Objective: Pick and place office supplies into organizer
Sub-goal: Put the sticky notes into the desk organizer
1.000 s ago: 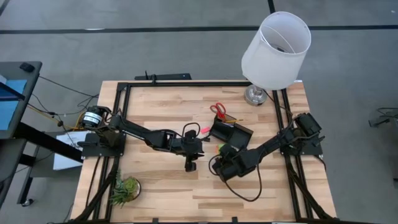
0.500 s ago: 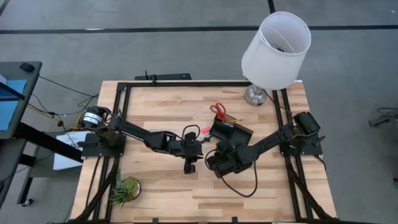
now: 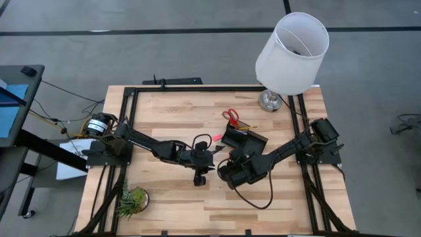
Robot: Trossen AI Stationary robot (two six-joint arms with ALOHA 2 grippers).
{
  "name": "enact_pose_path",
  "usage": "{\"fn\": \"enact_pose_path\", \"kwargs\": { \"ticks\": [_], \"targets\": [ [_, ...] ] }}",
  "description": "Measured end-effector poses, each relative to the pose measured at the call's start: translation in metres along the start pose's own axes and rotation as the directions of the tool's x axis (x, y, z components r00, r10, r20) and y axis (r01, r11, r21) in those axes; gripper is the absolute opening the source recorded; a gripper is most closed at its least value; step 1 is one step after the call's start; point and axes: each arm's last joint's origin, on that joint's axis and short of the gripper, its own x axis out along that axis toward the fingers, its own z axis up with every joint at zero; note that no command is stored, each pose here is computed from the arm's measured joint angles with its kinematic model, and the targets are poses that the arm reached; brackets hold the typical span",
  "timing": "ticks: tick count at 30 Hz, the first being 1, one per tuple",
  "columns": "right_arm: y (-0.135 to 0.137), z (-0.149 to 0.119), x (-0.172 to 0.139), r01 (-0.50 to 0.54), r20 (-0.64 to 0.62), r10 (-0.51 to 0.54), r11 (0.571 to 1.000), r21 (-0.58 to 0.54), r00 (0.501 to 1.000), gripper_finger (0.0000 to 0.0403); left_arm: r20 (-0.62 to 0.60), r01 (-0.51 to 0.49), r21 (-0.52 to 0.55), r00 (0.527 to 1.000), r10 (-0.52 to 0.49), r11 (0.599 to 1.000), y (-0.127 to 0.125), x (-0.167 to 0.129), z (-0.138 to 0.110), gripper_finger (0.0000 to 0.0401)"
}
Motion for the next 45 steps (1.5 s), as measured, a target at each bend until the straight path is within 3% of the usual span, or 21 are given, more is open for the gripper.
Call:
{"fn": "enact_pose_path", "kwargs": {
  "ticks": [7, 15, 22, 37, 43, 45],
  "targets": [
    [-0.001, -0.002, 0.001, 0.014, 0.001, -0.014, 1.000, 0.006, 1.000, 0.0108, 0.000, 0.000, -0.001, 1.000, 0.000, 1.000, 0.000, 0.000, 0.000, 0.0050],
    [0.000, -0.023, 0.032, 0.090, -0.011, -0.090, 0.995, -0.043, 0.996, 0.0108, -0.011, -0.002, 0.000, 1.000, 0.002, 1.000, 0.000, 0.000, -0.001, 0.0050],
    [0.000, -0.026, 0.035, 0.113, -0.006, -0.114, 0.993, -0.031, 0.994, 0.0106, -0.024, -0.013, 0.002, 1.000, 0.013, 1.000, 0.001, 0.000, -0.002, 0.0050],
    [-0.001, -0.031, 0.030, 0.095, -0.092, -0.107, 0.988, -0.119, 0.990, 0.0019, -0.024, -0.017, 0.002, 1.000, 0.017, 1.000, 0.001, 0.000, -0.002, 0.0050],
    [0.017, -0.041, 0.010, 0.031, -0.138, -0.055, 0.985, -0.170, 0.989, 0.0005, -0.024, -0.017, 0.003, 1.000, 0.017, 1.000, 0.001, 0.000, -0.002, 0.0050],
    [0.021, -0.042, -0.003, 0.051, -0.174, -0.092, 0.973, -0.224, 0.980, 0.0002, -0.025, -0.017, 0.003, 1.000, 0.017, 1.000, 0.001, 0.000, -0.002, 0.0050]
  ]
}}
